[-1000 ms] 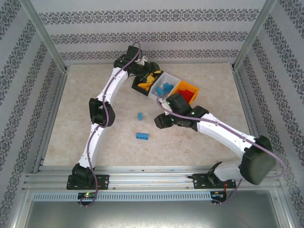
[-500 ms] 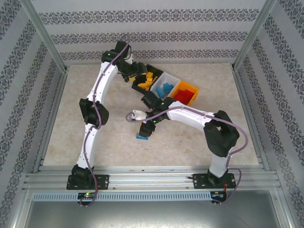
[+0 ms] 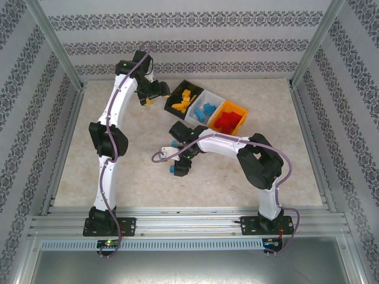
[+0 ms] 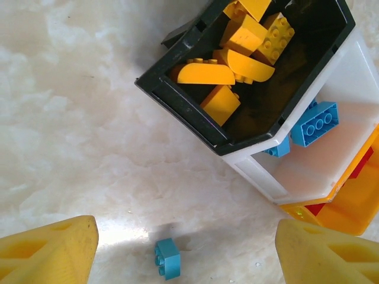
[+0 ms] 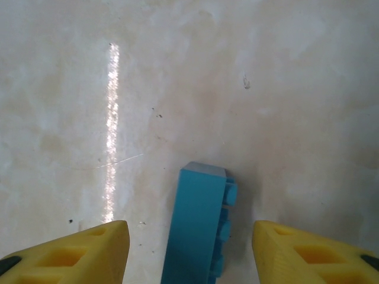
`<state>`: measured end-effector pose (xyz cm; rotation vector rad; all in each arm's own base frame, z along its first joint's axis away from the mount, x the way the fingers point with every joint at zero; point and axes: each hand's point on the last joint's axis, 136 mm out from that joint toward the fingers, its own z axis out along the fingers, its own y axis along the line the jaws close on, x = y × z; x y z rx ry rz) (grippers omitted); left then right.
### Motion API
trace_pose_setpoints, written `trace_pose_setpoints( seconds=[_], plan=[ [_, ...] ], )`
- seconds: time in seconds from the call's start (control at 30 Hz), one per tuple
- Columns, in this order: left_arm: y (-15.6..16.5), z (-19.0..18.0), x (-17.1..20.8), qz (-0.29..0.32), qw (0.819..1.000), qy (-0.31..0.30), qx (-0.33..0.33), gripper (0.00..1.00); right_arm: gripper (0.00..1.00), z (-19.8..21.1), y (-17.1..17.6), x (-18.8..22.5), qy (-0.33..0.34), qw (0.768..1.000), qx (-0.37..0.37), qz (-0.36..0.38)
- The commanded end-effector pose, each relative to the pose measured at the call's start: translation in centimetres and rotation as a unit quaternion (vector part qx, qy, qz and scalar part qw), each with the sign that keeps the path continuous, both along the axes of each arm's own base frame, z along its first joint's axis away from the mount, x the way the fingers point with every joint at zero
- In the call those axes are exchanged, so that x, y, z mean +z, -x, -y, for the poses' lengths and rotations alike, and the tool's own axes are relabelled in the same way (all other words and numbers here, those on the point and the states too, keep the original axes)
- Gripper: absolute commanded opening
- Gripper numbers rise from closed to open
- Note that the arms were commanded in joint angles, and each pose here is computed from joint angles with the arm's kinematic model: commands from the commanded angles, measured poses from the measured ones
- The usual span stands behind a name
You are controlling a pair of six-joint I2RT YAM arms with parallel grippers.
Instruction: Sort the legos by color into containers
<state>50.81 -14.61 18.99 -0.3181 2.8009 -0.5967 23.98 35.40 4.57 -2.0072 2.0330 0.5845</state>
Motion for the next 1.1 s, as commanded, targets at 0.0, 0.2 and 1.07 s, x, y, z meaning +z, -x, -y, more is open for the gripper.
trace_pose_setpoints(
  seconds=[0.0,0.2,1.07],
  plan=[
    [1.2,-1.1,0.5,-0.015,1.0,-0.002,0.0,0.79,0.58,-0.2,0.2,-0.9,0.027,1.0,0.003,0.001],
    [1.2,-1.4,0.5,-0.02,1.0,0.005,0.006,0.79,0.56,-0.2,0.3,-1.8,0.046,0.999,-0.007,-0.007],
    [1.0,-1.2,-0.3,-0.03,0.999,0.015,0.006,0.81,0.21,0.2,-1.2,2.5,0.008,0.999,-0.052,-0.005]
  ],
)
